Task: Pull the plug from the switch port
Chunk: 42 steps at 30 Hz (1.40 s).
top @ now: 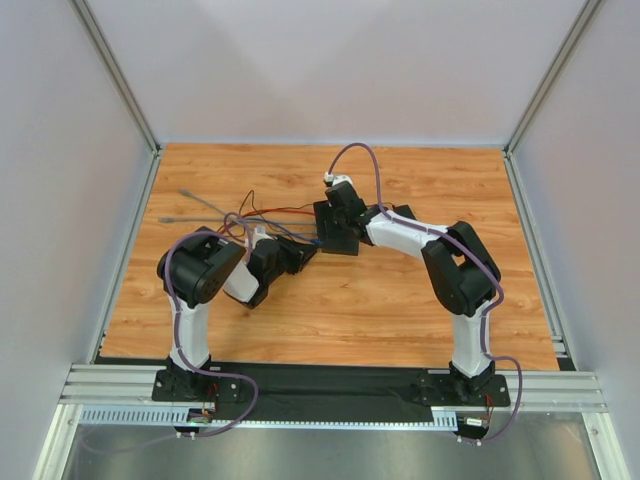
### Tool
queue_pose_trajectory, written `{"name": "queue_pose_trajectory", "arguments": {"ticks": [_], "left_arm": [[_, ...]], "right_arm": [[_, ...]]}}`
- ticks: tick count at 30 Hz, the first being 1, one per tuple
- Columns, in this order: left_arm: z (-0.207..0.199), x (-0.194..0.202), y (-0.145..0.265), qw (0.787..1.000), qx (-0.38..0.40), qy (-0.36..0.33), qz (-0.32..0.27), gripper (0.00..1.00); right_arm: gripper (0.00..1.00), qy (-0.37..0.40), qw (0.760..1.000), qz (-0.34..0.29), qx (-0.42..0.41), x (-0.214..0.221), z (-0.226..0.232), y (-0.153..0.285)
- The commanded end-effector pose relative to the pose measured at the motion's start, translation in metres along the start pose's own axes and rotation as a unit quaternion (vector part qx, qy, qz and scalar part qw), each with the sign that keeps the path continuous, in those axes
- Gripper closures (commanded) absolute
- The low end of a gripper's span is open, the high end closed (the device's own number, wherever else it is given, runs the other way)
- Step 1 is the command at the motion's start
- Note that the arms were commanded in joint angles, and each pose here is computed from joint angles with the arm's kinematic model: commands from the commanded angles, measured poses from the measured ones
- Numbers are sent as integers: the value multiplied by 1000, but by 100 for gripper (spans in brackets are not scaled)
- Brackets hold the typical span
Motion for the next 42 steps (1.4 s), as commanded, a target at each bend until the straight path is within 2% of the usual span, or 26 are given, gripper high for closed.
{"name": "queue_pose_trajectory", "arguments": {"ticks": [1, 4, 10, 17, 25, 30, 37, 42], "left_arm": [[-7, -5, -12, 1000, 11, -9, -26, 72], [-10, -5, -13, 999, 26, -10, -34, 72], [-11, -7, -7, 998, 38, -26, -51, 63], [-9, -2, -16, 998, 37, -13, -41, 63], [-3, 1, -22, 998, 40, -1, -41, 71], [-3, 2, -22, 998, 43, -9, -42, 90], [2, 3, -19, 998, 39, -10, -46, 100], [4, 4, -19, 998, 44, -9, -46, 100]], "right_arm": [[30, 1, 1000, -14, -25, -11, 1, 4], [31, 2, 999, -7, -37, -13, 0, 3], [31, -8, 999, 5, -44, -12, -3, -2], [31, -26, 998, 17, -55, -16, -9, -5], [32, -17, 998, 31, -47, -13, -12, -11], [34, -11, 998, 39, -50, -13, -11, -12], [36, 15, 998, 20, 57, -17, -23, -10], [36, 47, 994, 34, 93, -9, -16, -17]]}}
Point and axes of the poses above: each gripper's point midway between its finger pads, its own y axis back along the fingers, its own z axis along the line the jaws close on, x = y × z, the point moved 9 cm from there along y, back along the fingers, and after that the axes turned 15 degrees about -y, right-handed, at the moved point
